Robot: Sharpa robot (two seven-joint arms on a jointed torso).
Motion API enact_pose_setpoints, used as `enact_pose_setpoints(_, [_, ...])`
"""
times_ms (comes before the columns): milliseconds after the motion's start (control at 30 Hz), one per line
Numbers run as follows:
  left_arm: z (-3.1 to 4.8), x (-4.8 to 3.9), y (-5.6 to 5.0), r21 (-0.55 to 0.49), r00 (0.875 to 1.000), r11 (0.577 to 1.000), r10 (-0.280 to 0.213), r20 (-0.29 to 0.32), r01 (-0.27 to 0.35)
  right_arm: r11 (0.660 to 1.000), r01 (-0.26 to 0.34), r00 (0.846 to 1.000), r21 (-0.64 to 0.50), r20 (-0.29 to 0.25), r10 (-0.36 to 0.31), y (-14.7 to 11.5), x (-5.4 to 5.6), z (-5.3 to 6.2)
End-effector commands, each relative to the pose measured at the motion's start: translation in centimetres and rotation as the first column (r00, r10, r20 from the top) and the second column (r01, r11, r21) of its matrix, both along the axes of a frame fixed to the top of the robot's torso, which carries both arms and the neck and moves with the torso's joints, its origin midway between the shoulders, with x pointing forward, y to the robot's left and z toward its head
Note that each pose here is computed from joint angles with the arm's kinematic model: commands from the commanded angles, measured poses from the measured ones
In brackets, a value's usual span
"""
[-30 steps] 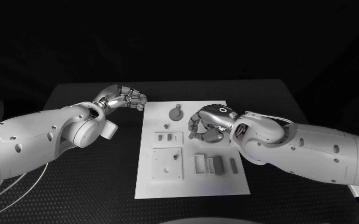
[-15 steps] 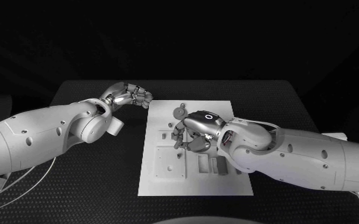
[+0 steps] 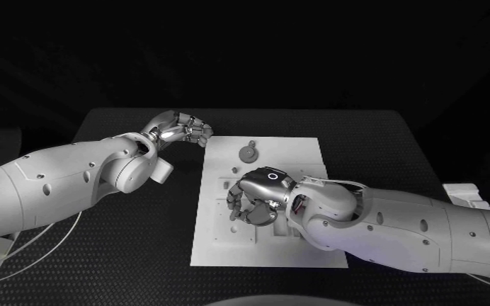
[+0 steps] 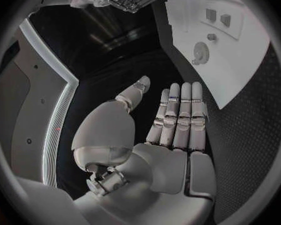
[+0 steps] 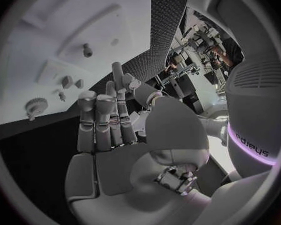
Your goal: Assemble the parts on the task board
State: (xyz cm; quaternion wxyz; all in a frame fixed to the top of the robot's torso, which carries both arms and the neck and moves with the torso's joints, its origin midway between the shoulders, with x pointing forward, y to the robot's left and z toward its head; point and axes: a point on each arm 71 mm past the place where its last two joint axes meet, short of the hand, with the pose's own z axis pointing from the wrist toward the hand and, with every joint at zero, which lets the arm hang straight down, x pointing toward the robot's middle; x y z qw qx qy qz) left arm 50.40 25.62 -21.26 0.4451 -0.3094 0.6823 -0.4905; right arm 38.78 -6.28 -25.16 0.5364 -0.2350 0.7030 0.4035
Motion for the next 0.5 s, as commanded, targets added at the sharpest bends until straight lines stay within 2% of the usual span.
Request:
enact_pose_setpoints(33, [0.14,-0.01,-0.2,-0.007,1.0,1.0,-0.007,0.013,0.007,0.998,-0.038,0.999,-0.043,0.038,0.039,0.3,-0.3,-0.5])
enact_pose_setpoints(500, [0.11,-0.04,-0.2,-0.007,1.0,1.0,-0.009,0.008,0.009,0.993,-0.058,0.998,-0.103,0.03,0.062,0.7,-0.9,-2.3])
